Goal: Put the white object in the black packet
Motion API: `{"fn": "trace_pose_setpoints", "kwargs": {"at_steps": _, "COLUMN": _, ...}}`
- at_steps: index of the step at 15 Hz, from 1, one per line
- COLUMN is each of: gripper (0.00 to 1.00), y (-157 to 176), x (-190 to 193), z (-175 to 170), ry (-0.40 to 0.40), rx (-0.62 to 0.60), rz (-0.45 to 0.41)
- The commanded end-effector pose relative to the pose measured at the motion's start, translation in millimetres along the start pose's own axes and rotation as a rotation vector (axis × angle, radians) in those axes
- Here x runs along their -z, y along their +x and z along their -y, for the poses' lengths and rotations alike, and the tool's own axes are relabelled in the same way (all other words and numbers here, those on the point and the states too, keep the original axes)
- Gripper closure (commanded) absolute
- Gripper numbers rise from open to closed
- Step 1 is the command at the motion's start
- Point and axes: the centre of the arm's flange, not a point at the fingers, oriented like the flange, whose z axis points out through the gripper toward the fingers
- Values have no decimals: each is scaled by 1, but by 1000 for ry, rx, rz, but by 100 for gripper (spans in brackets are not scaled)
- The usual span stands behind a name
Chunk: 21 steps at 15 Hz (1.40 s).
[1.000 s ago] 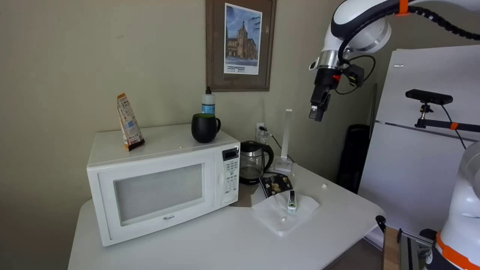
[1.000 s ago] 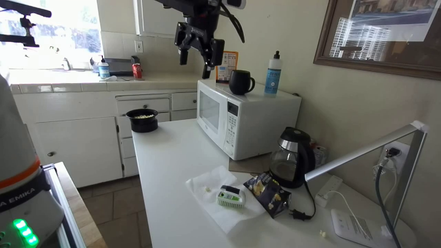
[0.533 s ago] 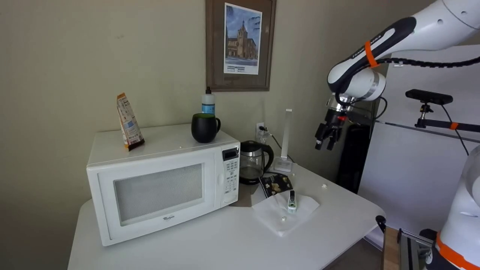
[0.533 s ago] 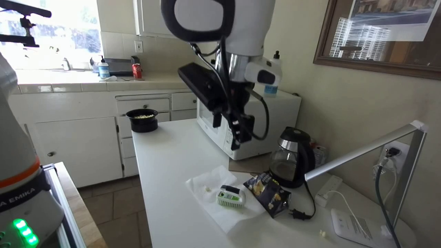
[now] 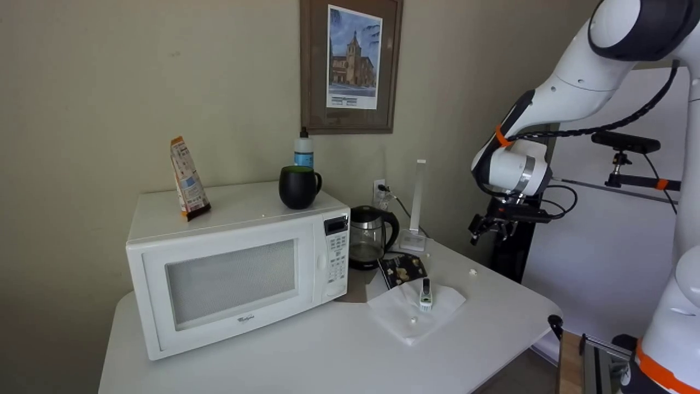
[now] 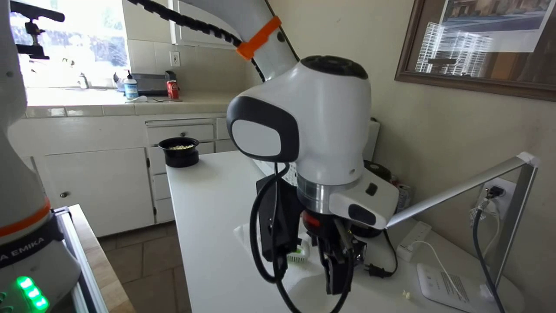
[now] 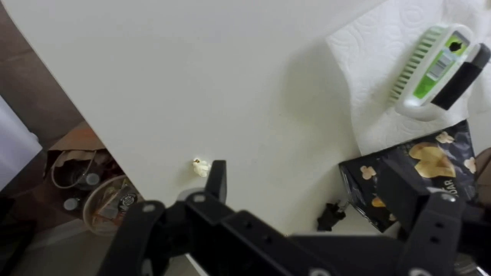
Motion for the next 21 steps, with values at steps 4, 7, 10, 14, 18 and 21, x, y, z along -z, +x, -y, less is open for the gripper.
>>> {"fn": "trace_pose_setpoints", "kwargs": {"at_steps": 4, "gripper": 0, "y": 3, "x": 4, "z": 3, "ry": 4, "rx": 6, "rz": -11}}
{"fn": "trace_pose_setpoints", "kwargs": {"at_steps": 7, "gripper": 0, "y": 12, "x": -5, "z": 7, "ry": -51, "rx": -63, "rz": -56}}
{"fn": "trace_pose_setpoints", "kwargs": {"at_steps": 10, "gripper": 0, "y": 28, "x": -33, "z": 5, "ry": -145, "rx": -208, "rz": -85}}
{"fn": "trace_pose_setpoints", "kwargs": {"at_steps": 14, "gripper": 0, "y": 45, "x": -86, "z": -6, "ry": -258, "rx": -366, "rz": -96}}
{"fn": "trace_pose_setpoints", "kwargs": {"at_steps": 18, "gripper": 0, "y": 60, "x": -136, "z": -23, "ry": -327, "rx": -511, "rz": -47}}
{"fn": "trace_pose_setpoints", "kwargs": {"at_steps": 21, "gripper": 0, "y": 68, "x": -160, "z": -34, "ry": -355, "rx": -579, "rz": -23}}
